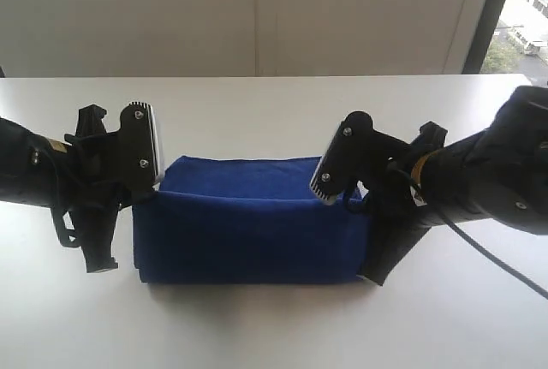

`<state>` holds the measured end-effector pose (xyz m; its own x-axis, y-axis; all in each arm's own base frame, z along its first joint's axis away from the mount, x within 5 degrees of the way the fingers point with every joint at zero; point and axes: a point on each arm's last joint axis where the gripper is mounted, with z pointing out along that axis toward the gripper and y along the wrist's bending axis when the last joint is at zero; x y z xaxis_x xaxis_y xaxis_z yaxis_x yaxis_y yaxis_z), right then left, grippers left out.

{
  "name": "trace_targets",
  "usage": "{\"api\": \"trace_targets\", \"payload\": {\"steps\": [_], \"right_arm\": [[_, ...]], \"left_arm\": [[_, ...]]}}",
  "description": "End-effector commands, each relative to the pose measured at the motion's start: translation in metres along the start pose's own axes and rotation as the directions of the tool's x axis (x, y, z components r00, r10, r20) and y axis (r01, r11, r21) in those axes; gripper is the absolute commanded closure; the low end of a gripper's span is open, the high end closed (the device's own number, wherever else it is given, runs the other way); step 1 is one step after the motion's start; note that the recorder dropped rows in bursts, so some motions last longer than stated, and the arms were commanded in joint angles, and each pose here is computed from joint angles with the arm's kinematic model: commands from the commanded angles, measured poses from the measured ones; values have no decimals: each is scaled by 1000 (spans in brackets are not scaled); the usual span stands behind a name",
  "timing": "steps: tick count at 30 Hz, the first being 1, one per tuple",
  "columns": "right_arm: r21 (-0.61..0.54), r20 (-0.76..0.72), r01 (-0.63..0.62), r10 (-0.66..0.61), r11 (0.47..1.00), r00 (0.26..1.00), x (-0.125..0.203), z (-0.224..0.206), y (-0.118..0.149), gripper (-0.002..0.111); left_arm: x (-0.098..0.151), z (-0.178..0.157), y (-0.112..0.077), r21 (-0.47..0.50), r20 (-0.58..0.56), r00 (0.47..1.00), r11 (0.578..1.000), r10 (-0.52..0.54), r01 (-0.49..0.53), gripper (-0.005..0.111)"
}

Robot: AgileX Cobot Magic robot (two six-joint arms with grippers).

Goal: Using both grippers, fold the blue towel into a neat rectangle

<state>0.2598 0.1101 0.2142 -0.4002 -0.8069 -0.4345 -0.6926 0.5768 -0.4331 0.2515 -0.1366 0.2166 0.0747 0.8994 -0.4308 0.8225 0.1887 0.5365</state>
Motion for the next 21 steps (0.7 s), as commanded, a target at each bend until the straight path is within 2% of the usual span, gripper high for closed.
{"api": "trace_targets", "payload": {"steps": [1, 10, 17, 21], "right_arm": [[54, -4, -26, 27, 998, 1000, -5, 10, -10, 108], [80, -3, -71, 71, 994, 997, -14, 36, -25, 108], [101, 28, -113, 110, 989, 994, -17, 50, -45, 108], [103, 17, -114, 113, 988, 993, -20, 59, -48, 108]], "left_arm": [[3, 10, -2, -3, -12, 1000, 1000, -24, 24, 107], [10, 36, 10, -177, -32, 999, 984, -29, 23, 107], [16, 54, 12, -243, -57, 997, 968, 52, -65, 107], [14, 67, 18, -246, -60, 996, 966, 60, -73, 107]]}}
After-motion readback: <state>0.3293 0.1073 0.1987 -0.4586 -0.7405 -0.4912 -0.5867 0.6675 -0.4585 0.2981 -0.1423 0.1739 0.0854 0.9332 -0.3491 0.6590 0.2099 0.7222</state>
